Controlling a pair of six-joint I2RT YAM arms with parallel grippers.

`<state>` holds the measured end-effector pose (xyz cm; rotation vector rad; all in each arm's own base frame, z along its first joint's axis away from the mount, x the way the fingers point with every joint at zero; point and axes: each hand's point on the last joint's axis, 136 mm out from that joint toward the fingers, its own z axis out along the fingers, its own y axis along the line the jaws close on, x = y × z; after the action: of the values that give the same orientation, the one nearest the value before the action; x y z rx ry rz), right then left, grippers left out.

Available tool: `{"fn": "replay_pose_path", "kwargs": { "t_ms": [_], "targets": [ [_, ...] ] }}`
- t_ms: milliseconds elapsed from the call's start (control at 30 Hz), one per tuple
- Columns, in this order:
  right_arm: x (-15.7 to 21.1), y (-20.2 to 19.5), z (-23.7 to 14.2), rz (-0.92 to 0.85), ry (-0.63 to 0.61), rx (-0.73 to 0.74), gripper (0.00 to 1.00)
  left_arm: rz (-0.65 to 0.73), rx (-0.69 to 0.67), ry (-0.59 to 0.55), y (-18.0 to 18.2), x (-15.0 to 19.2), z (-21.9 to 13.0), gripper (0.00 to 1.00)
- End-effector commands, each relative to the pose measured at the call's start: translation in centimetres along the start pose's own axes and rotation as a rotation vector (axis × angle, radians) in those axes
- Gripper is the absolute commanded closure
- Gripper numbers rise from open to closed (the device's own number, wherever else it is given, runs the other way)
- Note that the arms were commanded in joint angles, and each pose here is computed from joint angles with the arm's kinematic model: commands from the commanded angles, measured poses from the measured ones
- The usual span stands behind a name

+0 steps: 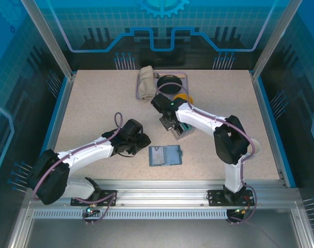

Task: Put the credit cards into the card holder
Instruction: Pick up the credit card from the storage box.

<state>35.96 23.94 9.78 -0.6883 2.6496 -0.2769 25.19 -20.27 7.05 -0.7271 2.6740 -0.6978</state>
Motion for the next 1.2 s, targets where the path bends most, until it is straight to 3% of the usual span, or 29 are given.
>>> {"fn": "replay_pose_path", "kwargs": {
  "t_ms": [0,200,567,767,1167],
  "targets": [
    [0.3,-0.4,-1.6,0.073,-0.008,-0.081,1.0,-0.01,0.004,0.022,0.2,0.3,0.1,0.49],
    [-0.3,-0.5,-5.1,0.237,-0.083,-0.319,1.0,-0.018,0.147,0.078,-2.5,0.2,-0.3,0.49],
    [-0.7,-1.1,-11.2,0.633,-0.231,-0.908,1.0,-0.051,0.573,0.162,-10.1,-1.6,-3.5,0.41],
    [-0.9,-0.2,-12.3,0.679,-0.228,-1.033,1.0,-0.001,0.649,0.176,-13.0,-2.2,-4.5,0.42],
    [-1.2,0.7,-11.7,0.709,-0.197,-1.121,1.0,0.01,0.71,0.209,-14.4,-2.2,-4.4,0.59]
  ]
}}
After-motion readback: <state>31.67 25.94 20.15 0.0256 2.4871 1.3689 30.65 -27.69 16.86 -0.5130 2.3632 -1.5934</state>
